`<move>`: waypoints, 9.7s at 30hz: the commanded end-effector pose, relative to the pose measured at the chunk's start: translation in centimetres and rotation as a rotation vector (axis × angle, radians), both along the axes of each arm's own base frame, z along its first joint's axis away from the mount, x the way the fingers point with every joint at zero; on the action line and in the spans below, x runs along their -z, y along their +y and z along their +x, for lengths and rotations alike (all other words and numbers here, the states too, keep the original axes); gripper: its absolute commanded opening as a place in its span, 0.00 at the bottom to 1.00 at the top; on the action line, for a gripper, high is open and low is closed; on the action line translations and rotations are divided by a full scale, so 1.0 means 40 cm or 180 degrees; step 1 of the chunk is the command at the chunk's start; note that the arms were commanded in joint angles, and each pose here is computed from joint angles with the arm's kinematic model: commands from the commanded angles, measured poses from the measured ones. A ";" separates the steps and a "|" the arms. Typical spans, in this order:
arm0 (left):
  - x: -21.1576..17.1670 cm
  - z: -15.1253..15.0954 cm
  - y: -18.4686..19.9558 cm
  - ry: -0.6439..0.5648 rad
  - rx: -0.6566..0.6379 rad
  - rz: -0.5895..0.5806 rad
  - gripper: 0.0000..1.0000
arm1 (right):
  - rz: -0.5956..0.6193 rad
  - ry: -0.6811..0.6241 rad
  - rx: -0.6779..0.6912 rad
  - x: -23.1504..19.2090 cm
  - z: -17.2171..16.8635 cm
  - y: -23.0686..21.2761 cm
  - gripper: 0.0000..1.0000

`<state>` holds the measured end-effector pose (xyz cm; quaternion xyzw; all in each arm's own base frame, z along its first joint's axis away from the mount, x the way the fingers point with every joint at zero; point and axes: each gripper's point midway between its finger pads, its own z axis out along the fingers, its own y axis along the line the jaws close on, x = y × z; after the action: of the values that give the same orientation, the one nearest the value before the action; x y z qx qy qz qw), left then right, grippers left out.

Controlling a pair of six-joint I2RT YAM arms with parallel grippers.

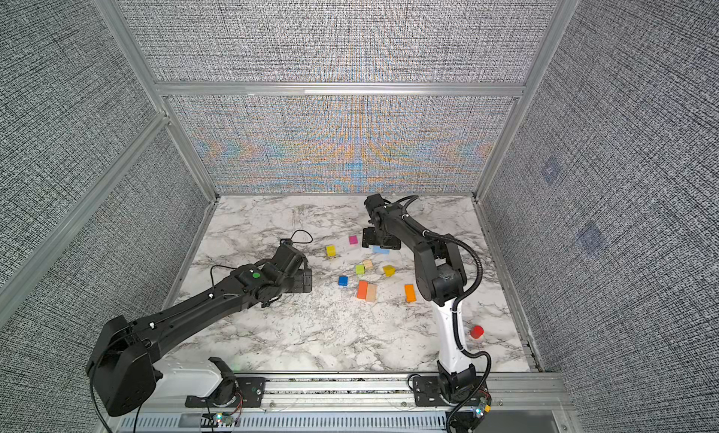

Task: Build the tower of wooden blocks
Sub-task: 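Close the right gripper around the light blue block, then lift the light blue block with the right gripper, then lower the light blue block against the red-orange and beech blocks, release, then raise the right gripper and move it over the orange block, then open and lower the right gripper around the orange block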

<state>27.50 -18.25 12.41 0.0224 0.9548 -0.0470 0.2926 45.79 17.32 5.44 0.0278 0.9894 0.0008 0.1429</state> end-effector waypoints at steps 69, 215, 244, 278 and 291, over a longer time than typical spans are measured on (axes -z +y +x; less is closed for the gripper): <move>0.019 -0.019 0.048 -0.0131 -0.0191 -0.0088 0.98 | 0.0188 -0.0046 -0.0113 -0.100 -0.253 0.069 0.56; 0.043 0.063 -0.189 0.0366 0.0445 -0.0219 0.98 | 0.0808 0.0221 0.0485 0.051 -0.506 -0.177 0.00; 0.056 0.068 -0.199 0.0407 0.0475 -0.0200 0.98 | 0.0044 0.0284 0.0607 0.062 -0.463 -0.307 0.00; 0.057 0.042 -0.137 0.0360 0.0387 -0.0001 0.99 | 0.0209 0.0123 0.0379 -0.030 -0.449 -0.290 0.85; 0.095 0.044 -0.125 0.0428 0.0335 0.0130 0.99 | 0.0119 0.0281 0.0393 0.024 -0.429 -0.278 0.85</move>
<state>28.91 -23.38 8.56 0.0765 0.9714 -0.0517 0.2188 28.28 6.09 4.68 0.0879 0.9913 0.0099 0.0971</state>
